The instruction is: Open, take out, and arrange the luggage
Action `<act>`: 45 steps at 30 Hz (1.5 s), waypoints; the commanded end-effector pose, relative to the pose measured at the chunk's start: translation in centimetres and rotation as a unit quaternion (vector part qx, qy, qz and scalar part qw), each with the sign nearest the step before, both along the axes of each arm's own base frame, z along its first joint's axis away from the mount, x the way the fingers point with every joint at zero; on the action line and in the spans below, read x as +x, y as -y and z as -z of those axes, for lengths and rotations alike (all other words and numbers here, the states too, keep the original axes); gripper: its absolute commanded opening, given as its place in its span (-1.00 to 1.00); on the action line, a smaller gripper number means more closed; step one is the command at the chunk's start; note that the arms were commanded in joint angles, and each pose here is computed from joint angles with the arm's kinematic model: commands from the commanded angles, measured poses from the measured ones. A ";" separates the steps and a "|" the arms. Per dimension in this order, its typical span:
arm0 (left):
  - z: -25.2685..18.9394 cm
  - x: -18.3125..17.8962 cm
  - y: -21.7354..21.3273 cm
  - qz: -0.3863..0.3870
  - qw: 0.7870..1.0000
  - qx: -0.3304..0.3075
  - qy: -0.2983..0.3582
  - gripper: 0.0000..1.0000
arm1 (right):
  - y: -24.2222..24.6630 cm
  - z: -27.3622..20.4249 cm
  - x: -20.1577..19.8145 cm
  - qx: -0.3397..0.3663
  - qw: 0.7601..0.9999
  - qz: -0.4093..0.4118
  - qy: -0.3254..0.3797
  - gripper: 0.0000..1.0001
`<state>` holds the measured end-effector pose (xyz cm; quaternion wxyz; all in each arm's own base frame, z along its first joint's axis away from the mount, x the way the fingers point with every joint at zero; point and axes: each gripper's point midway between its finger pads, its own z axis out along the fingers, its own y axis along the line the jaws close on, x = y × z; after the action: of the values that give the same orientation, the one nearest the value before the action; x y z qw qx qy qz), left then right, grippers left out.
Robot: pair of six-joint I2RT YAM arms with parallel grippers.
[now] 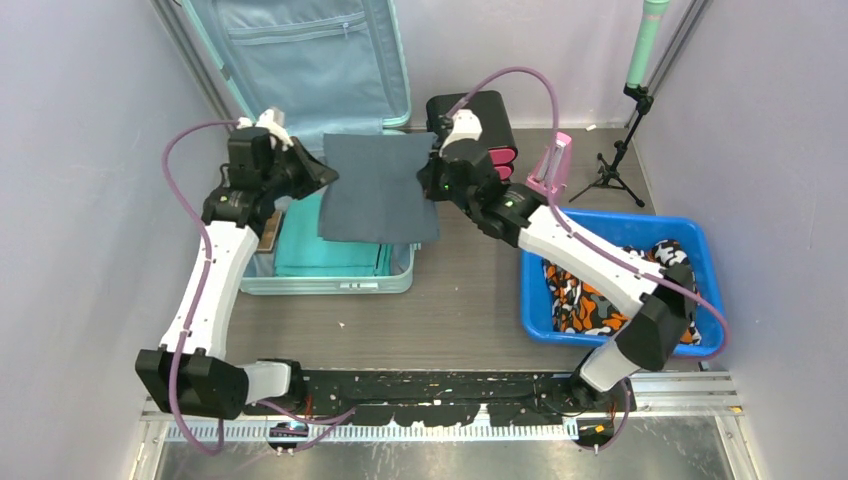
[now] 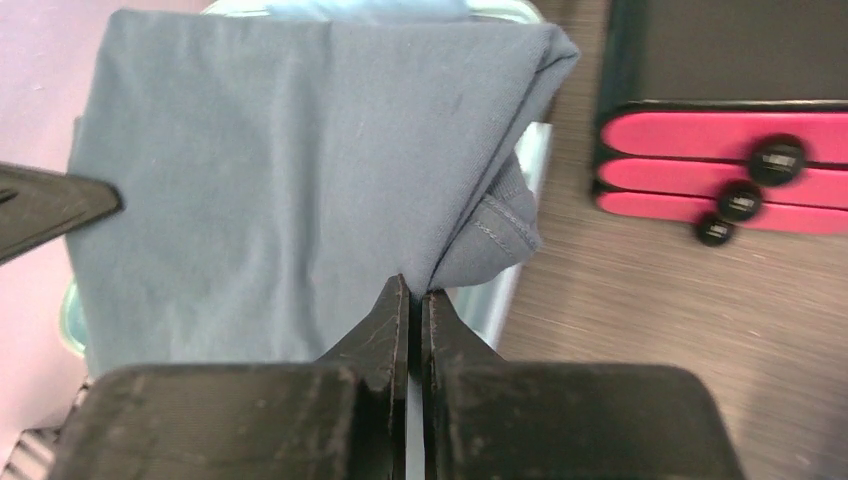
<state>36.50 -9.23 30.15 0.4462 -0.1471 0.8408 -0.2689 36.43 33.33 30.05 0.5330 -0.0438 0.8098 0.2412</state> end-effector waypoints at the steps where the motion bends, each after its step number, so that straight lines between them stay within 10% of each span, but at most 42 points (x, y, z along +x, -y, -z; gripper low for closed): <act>1: -3.0 -1.1 5.5 0.056 0.996 -0.057 0.042 -1.00 | 6.4 -2.7 -1.2 -0.021 0.997 0.074 0.012 -0.99; 14: -1.5 -5.5 22.6 0.184 0.979 -0.084 0.021 -1.00 | 22.4 0.2 -7.5 -0.096 0.961 0.249 -0.068 -0.99; 29: 2.3 -10.7 41.8 0.282 0.954 -0.106 0.010 -1.00 | 40.9 2.3 -14.7 -0.196 0.809 0.538 -0.132 -0.99; 45: 9.3 -11.0 47.1 0.286 0.958 -0.007 -0.004 -1.00 | 47.9 6.7 -15.8 -0.284 0.722 0.595 -0.210 -0.99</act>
<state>24.40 -55.46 19.97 0.3161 0.0924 0.8562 -0.3981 19.91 -12.94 22.79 0.3426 0.3489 0.8061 -0.3332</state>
